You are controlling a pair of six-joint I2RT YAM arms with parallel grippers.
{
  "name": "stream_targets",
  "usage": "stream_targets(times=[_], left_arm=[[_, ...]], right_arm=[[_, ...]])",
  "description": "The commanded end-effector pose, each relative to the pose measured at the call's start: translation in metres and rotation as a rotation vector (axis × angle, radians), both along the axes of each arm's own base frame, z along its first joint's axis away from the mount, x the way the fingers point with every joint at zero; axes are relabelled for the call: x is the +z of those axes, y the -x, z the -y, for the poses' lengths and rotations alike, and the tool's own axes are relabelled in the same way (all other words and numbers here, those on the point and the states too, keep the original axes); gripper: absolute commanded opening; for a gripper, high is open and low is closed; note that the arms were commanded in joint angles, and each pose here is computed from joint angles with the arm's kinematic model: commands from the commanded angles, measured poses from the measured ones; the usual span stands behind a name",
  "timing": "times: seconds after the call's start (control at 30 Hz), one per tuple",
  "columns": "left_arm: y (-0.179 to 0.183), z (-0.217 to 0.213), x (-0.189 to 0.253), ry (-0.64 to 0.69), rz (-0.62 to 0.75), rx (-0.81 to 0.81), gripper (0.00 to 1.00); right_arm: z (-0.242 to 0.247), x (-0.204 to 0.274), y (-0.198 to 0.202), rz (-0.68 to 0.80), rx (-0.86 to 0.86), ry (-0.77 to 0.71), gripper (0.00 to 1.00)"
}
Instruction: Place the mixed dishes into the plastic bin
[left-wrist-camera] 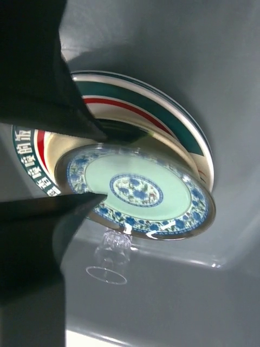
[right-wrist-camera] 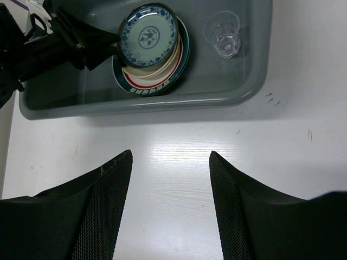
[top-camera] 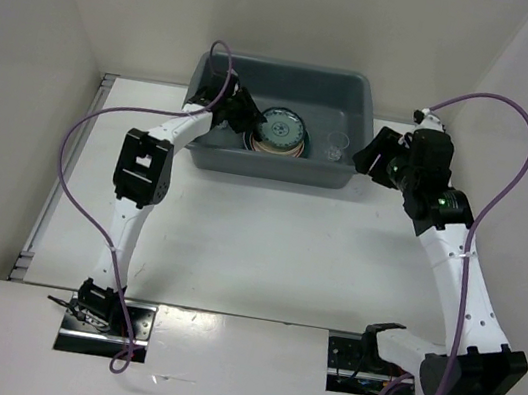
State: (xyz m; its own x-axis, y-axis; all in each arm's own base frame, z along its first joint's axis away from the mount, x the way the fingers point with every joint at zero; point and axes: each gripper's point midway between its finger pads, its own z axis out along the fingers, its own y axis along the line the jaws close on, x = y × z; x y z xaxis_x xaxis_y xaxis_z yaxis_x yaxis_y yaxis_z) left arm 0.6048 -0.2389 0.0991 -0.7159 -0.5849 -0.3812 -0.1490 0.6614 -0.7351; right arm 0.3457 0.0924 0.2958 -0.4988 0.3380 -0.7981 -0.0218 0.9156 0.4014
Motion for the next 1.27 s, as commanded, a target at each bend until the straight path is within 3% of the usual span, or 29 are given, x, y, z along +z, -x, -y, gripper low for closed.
stream_targets(times=[0.0,0.03,0.13,0.2,0.23,0.3,0.43,0.5,0.53,0.57,0.6,0.63,0.77,0.8,0.87,1.0,1.1,1.23], left_arm=[[-0.010,0.000,0.043,0.015,0.106,0.000,0.54],[-0.010,-0.001,0.056,0.011,0.133,-0.006,0.61],[-0.008,-0.008,0.094,-0.011,0.203,0.013,0.72],[-0.003,-0.012,0.115,-0.030,0.242,0.012,0.89],[0.003,-0.013,0.149,-0.016,0.295,0.014,0.92],[0.014,-0.013,0.174,-0.039,0.349,-0.002,1.00],[0.061,-0.027,0.254,-0.055,0.500,-0.017,1.00],[0.077,-0.042,0.237,-0.105,0.477,0.023,1.00],[0.098,-0.051,0.268,-0.105,0.551,0.046,1.00],[0.105,-0.065,0.265,-0.135,0.552,0.111,1.00],[0.117,-0.077,0.228,-0.187,0.490,0.135,1.00],[0.139,-0.091,0.251,-0.197,0.543,0.180,1.00],[0.194,-0.136,0.236,-0.338,0.518,0.285,1.00],[0.216,-0.148,0.254,-0.340,0.563,0.321,1.00],[0.240,-0.160,0.236,-0.360,0.546,0.343,1.00],[0.297,-0.191,0.240,-0.385,0.566,0.431,1.00],[0.322,-0.203,0.228,-0.415,0.530,0.451,1.00],[0.341,-0.206,0.189,-0.407,0.445,0.445,1.00]], right_arm=[[0.006,0.025,-0.003,0.058,-0.024,0.004,0.65],[0.006,0.025,-0.003,0.059,-0.020,0.012,0.65],[0.008,0.031,0.000,0.080,-0.028,0.012,0.65],[0.009,0.036,0.003,0.092,-0.028,0.010,0.65],[0.009,0.036,0.003,0.092,-0.028,0.010,0.65],[0.008,0.042,0.007,0.111,-0.017,0.011,0.65],[0.009,0.052,0.018,0.162,-0.005,0.006,0.70],[0.010,0.051,0.025,0.170,-0.005,0.005,0.74],[0.011,0.054,0.032,0.185,-0.006,0.002,0.74],[0.012,0.058,0.034,0.197,-0.006,0.000,0.75],[0.012,0.057,0.037,0.198,-0.006,-0.001,0.75],[0.014,0.056,0.045,0.201,-0.006,-0.001,0.75],[0.018,0.047,0.064,0.195,-0.005,-0.003,0.76],[0.016,0.041,0.067,0.183,0.001,-0.015,0.76],[0.016,0.042,0.078,0.187,0.012,-0.020,0.76],[0.015,0.035,0.094,0.182,0.020,-0.042,0.76],[0.015,0.035,0.104,0.196,0.029,-0.048,0.77],[0.018,0.028,0.119,0.189,0.029,-0.047,0.86]])
